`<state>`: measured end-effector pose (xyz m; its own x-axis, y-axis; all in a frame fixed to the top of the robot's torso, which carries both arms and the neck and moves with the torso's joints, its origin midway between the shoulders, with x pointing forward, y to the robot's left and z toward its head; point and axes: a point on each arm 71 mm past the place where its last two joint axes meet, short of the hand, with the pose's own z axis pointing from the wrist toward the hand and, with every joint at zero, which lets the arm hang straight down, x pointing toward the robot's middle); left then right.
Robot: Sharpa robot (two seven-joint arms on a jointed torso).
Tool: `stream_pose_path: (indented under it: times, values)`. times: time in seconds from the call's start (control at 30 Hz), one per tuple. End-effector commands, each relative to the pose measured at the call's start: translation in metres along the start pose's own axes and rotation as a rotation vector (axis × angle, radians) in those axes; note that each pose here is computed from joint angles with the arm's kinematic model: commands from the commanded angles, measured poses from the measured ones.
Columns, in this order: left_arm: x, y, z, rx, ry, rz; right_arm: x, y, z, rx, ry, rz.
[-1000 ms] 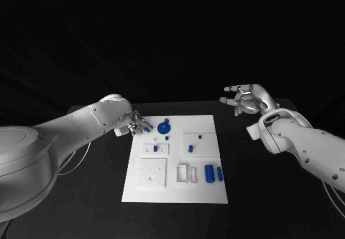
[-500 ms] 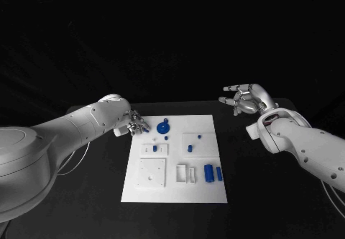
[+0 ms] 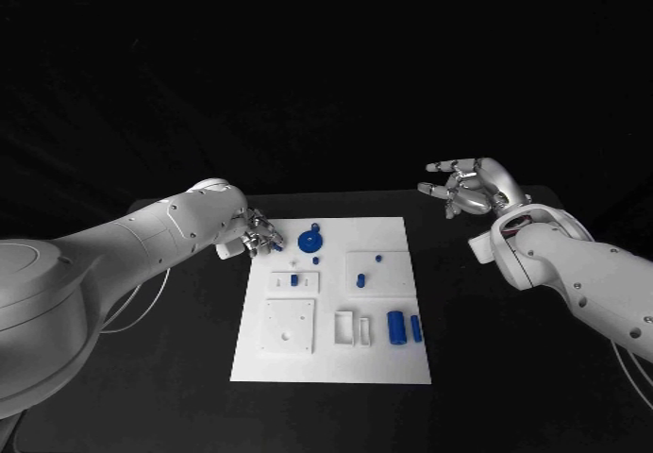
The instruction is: Assemble the parts on the task board
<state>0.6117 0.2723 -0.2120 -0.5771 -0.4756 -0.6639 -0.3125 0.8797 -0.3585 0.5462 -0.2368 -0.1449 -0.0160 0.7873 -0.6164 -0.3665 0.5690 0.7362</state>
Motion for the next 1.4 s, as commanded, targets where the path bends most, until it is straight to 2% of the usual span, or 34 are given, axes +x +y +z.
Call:
stream_pose_path:
  times: [0.03, 0.3, 0.43, 0.57, 0.77, 1.0, 1.4]
  values:
    - [-0.0014, -0.0006, -0.0026, 0.002, -0.016, -0.030, -0.001, -0.001, -0.001, 0.001, 0.002, 0.004]
    - [-0.0074, -0.0054, -0.0193, 0.028, -0.029, -0.042, -0.005, -0.006, -0.001, 0.014, -0.005, 0.000]
    - [-0.0075, -0.0067, -0.0288, 0.037, -0.030, -0.027, -0.006, -0.008, -0.001, 0.018, -0.007, -0.001]
    - [-0.0032, -0.0081, -0.0362, 0.045, -0.024, -0.005, -0.006, -0.010, -0.001, 0.022, -0.009, -0.002]
    - [0.0084, -0.0139, -0.0447, 0.064, -0.017, 0.061, -0.007, -0.012, -0.001, 0.027, -0.010, -0.004]
    - [0.0229, -0.0194, -0.0486, 0.077, 0.003, 0.145, -0.006, -0.012, 0.000, 0.027, -0.008, -0.003]
    - [0.0415, -0.0196, -0.0442, 0.064, 0.023, 0.254, -0.005, -0.012, 0.000, 0.027, -0.006, -0.001]
